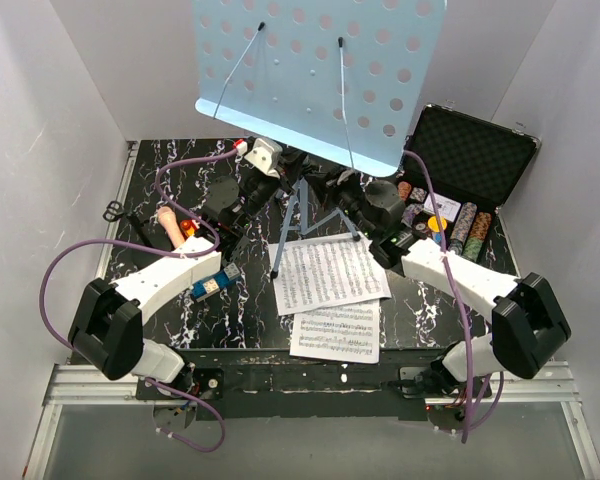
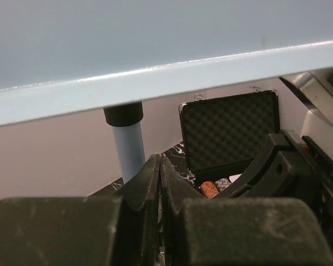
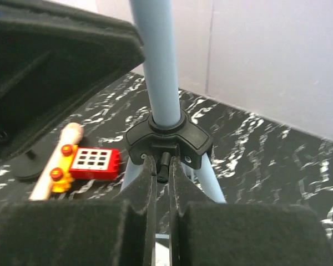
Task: Pack up the instrument practice props
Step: Unscrew the knob on the music stand.
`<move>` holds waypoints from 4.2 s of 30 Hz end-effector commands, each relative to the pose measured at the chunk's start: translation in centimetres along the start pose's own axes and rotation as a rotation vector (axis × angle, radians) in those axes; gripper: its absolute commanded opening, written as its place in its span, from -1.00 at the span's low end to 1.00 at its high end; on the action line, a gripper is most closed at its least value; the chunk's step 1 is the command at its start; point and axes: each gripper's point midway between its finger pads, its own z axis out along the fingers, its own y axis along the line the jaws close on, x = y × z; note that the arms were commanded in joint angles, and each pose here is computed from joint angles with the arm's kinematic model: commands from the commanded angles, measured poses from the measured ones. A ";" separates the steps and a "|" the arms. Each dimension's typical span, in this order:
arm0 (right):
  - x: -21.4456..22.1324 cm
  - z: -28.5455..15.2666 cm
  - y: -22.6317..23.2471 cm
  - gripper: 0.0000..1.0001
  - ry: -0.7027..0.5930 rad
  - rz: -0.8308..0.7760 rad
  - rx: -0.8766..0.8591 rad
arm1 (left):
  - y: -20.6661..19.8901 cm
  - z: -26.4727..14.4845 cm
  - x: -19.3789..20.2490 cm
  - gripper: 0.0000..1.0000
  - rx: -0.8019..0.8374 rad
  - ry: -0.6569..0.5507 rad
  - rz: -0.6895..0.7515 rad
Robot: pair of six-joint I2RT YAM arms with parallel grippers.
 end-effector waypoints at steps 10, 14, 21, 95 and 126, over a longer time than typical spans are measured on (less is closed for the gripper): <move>4.8 -1.2 -4.4 -0.97 0.130 -0.591 0.249 | -0.2 0.2 -2.0 -1.00 0.003 -0.071 -0.010; 5.1 -1.5 -5.2 -0.97 0.159 -0.824 0.312 | -0.2 0.1 -2.1 -1.00 0.000 -0.074 -0.014; 4.1 -2.3 -6.0 -0.97 0.155 -1.127 0.392 | -0.2 -0.2 -1.5 -1.00 -0.003 -0.067 -0.015; -3.2 -6.0 -0.7 0.68 -0.012 1.353 -0.026 | 0.9 -5.4 -3.5 -1.00 -0.103 -0.043 -0.059; -3.1 -2.0 -0.2 -0.66 -0.031 1.438 -0.100 | 0.5 -5.2 -2.3 -1.00 -0.075 -0.021 -0.047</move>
